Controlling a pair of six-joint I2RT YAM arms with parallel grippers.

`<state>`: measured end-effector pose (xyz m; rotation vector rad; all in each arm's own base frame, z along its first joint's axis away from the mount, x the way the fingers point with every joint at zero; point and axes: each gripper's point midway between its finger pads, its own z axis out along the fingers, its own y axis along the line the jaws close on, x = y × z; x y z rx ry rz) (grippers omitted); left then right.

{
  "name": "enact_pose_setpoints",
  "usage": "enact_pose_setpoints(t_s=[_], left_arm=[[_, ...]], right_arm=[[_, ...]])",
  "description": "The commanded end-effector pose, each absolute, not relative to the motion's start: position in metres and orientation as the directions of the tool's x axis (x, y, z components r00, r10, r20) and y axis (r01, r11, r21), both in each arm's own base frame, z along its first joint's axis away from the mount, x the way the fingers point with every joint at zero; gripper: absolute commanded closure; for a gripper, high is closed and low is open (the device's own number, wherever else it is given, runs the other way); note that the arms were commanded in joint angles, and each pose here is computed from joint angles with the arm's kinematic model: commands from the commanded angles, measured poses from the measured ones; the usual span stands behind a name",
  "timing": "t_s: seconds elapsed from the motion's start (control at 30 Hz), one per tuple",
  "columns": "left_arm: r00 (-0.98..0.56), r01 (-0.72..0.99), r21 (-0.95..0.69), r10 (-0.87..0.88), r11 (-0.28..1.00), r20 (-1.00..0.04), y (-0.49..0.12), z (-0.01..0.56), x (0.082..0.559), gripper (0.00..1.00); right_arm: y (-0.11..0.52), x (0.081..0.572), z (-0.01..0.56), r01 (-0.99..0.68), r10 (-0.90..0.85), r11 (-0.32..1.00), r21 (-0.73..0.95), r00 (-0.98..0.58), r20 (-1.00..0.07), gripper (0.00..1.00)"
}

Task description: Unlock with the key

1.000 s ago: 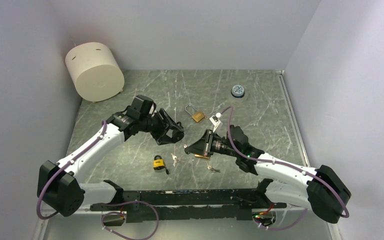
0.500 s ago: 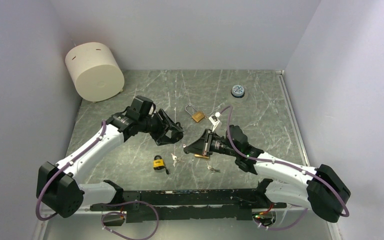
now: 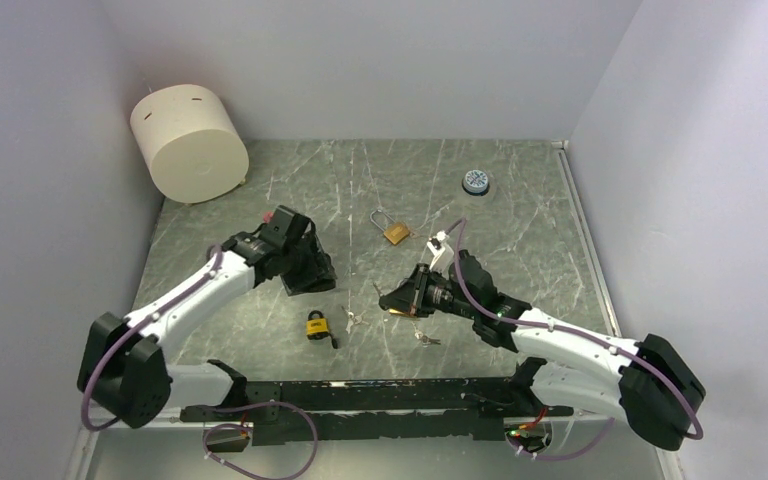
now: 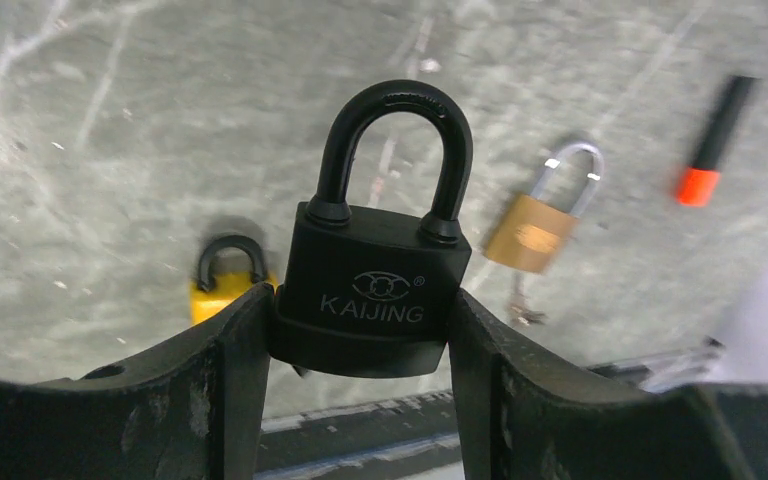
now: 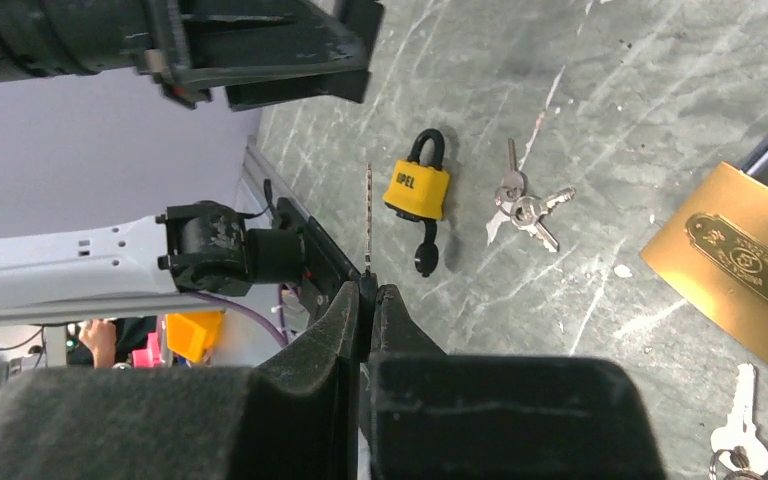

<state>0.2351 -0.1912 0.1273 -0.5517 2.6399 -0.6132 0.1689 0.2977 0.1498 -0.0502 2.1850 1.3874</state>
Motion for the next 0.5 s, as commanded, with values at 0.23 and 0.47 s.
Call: enact_pose_setpoints(t_s=[0.23,0.47], left_arm=[[-0.823,-0.233,-0.296,-0.35,0.926,-0.447,-0.18,0.074,0.291,0.82],[-0.836,-0.326,-0.184,-0.374,0.927,-0.402,-0.173,0.038,0.296,0.75]], right_arm=[[0.297,0.172,0.141,-0.319,0.247,0.493,0.81,-0.841,-0.481,1.0],[0.297,0.172,0.131,-0.315,0.229,0.511,0.8,-0.847,-0.479,1.0]])
